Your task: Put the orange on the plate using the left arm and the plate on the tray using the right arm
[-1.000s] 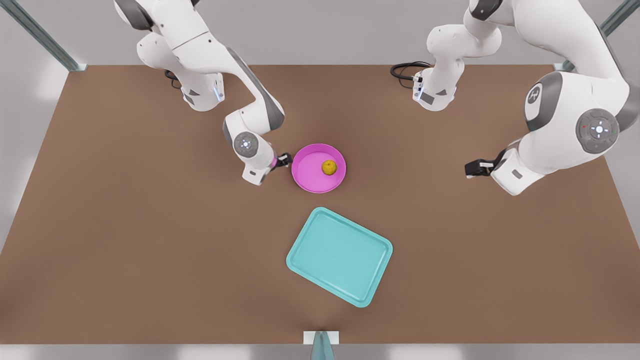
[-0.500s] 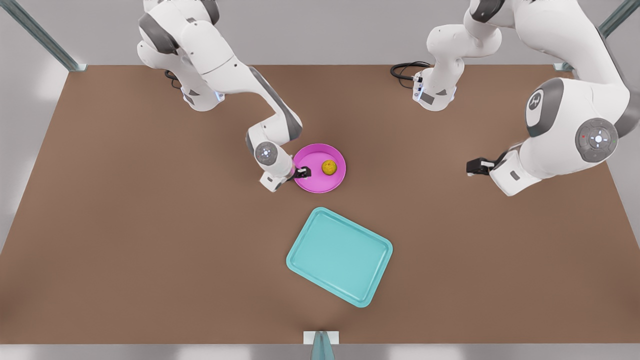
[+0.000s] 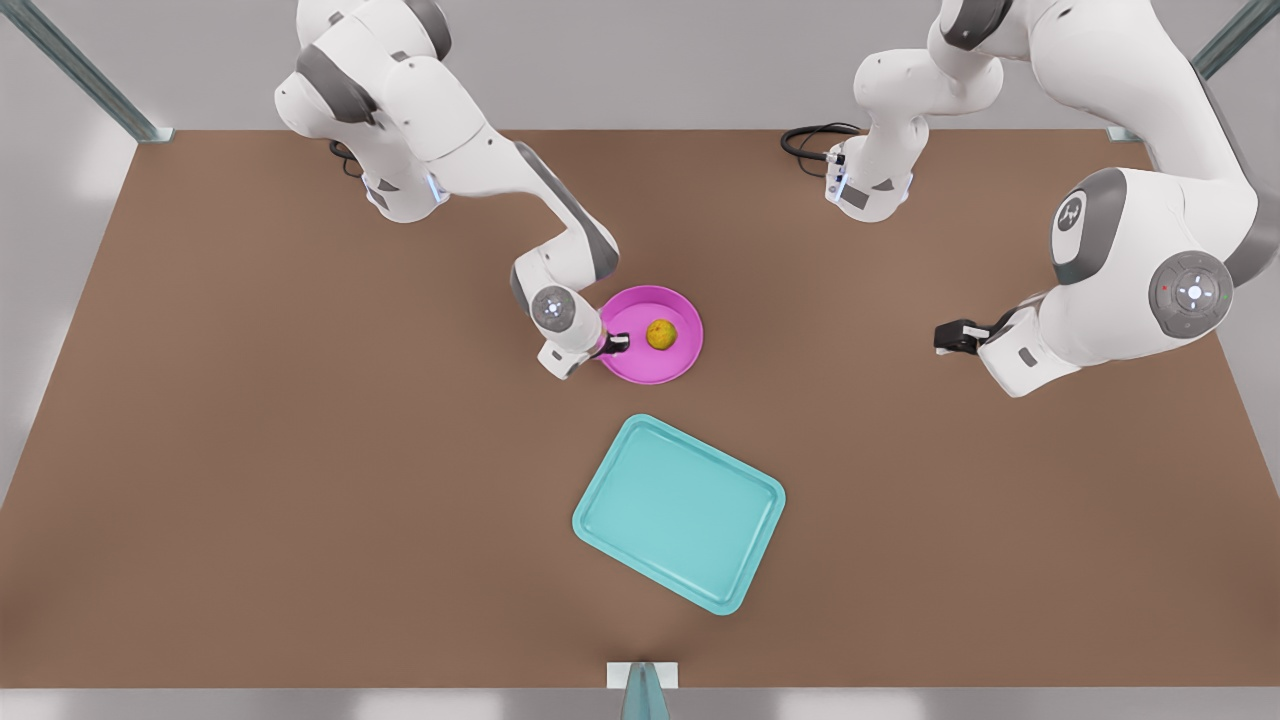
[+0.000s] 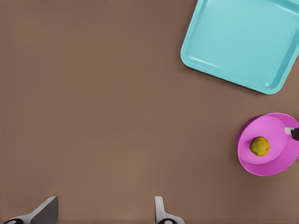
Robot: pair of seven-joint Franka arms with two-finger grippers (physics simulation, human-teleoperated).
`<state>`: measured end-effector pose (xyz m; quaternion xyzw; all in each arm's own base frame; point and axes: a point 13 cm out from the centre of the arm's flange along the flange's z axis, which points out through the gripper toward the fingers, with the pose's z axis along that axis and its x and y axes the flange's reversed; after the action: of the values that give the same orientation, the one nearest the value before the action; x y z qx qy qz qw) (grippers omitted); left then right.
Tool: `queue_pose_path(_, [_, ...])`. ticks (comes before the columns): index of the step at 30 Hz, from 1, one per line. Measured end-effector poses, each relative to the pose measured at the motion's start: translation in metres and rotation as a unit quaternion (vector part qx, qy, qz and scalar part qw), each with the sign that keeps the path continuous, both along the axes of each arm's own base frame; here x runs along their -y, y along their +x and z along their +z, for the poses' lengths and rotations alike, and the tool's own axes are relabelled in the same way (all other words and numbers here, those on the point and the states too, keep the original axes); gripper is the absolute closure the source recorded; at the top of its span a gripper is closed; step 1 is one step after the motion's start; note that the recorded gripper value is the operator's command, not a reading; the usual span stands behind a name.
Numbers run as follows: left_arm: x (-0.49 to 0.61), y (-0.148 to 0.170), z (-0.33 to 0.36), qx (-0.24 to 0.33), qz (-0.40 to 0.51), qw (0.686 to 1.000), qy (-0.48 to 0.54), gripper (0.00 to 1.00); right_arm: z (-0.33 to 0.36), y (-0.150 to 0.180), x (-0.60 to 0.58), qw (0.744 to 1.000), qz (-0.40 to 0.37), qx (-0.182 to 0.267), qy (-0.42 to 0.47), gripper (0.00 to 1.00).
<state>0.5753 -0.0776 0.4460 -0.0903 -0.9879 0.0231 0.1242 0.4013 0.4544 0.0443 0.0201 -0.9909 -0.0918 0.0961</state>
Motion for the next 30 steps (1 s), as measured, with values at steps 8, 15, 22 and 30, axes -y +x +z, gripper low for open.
queue_pose_path(8, [0.000,0.000,0.000,0.000,-0.008,1.000,-0.002,0.00,-0.001,0.000,-0.008,1.000,-0.006,-0.002,0.003,0.78])
queue_pose_path(15, [0.000,0.000,0.000,0.000,-0.012,1.000,-0.003,0.00,0.010,0.003,-0.016,1.000,-0.002,0.001,0.012,0.79])
queue_pose_path(22, [0.000,0.000,0.000,0.000,-0.015,1.000,-0.003,0.00,0.038,0.010,-0.032,0.999,0.009,0.012,0.028,0.79])
queue_pose_path(30, [0.000,-0.001,0.000,-0.001,-0.017,1.000,-0.004,0.00,0.094,0.047,-0.052,0.997,-0.006,0.046,0.066,0.79])
